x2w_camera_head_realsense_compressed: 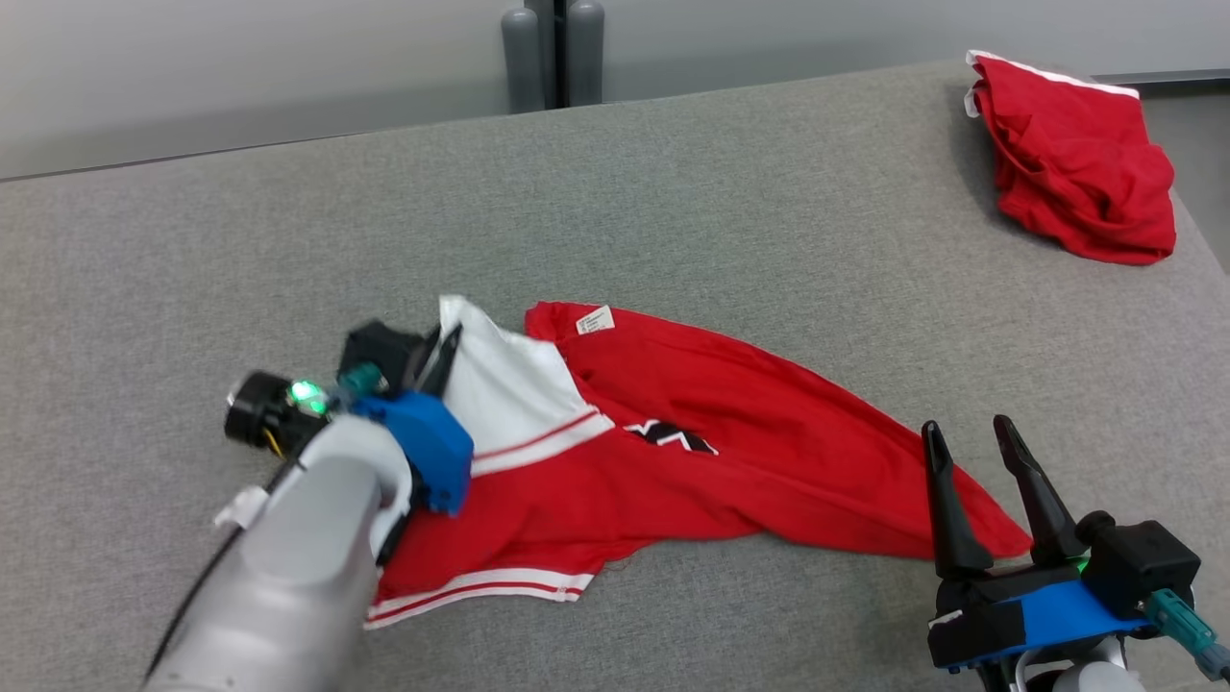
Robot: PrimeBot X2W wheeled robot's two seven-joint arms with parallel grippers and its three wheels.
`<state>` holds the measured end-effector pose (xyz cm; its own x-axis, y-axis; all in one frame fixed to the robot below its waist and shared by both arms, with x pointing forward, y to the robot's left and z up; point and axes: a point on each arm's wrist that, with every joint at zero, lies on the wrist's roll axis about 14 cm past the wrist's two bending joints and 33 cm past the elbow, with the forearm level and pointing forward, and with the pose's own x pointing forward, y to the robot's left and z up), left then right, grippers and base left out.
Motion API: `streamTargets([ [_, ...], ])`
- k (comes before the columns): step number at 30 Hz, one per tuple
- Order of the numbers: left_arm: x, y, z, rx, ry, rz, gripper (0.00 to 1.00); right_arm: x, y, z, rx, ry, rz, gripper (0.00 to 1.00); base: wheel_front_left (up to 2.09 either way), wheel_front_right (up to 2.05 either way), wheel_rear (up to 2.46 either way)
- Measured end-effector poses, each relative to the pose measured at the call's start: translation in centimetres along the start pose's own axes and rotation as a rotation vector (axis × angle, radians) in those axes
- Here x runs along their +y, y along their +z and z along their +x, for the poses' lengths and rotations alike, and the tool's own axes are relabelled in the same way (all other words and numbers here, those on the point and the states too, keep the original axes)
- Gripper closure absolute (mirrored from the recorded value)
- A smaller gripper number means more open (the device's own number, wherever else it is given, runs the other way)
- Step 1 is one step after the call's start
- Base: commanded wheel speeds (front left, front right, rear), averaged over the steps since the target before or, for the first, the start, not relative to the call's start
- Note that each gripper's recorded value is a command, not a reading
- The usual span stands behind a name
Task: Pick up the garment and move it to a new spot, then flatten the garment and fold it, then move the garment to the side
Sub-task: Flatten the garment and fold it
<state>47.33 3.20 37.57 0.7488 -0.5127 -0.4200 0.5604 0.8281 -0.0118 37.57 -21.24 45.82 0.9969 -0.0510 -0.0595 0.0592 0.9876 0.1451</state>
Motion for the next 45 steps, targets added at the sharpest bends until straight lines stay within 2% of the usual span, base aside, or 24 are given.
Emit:
streamTargets([
  [6, 3.0, 7.1, 1.8, -0.159, 0.042, 0.035, 1.0, -0.9, 0.1, -0.1, -0.001, -0.026, -0.004, 0.0, 0.0, 0.0, 0.0],
  [11, 5.0, 14.8, 1.8, -0.349, 0.078, 0.062, 1.0, -1.5, 0.2, -0.2, -0.003, -0.044, -0.004, 0.0, 0.0, 0.0, 0.0],
  [15, 5.3, 17.0, 0.4, -0.426, 0.089, 0.082, 1.0, -1.3, 0.2, -0.2, -0.005, -0.039, 0.0, 0.0, 0.0, 0.0, 0.0],
  [22, 2.0, 12.7, -3.0, -0.413, 0.033, 0.076, 1.0, 0.0, 0.1, -0.2, -0.007, -0.002, 0.022, 0.0, 0.0, 0.0, 0.0],
  [32, -4.0, 3.9, -9.7, -0.327, -0.031, -0.026, 1.0, 1.9, 0.0, 0.0, -0.004, 0.057, 0.027, 0.0, 0.0, 0.0, 0.0],
  [41, -6.0, -3.0, -14.3, -0.2, 0.032, -0.126, 1.0, 2.9, -0.3, 0.3, 0.006, 0.088, 0.025, 0.0, 0.0, 0.0, 0.0],
  [45, -4.4, -5.2, -16.2, -0.154, 0.123, -0.159, 1.0, 2.8, -0.6, 0.0, 0.014, 0.085, 0.026, 0.0, 0.0, 0.0, 0.0],
])
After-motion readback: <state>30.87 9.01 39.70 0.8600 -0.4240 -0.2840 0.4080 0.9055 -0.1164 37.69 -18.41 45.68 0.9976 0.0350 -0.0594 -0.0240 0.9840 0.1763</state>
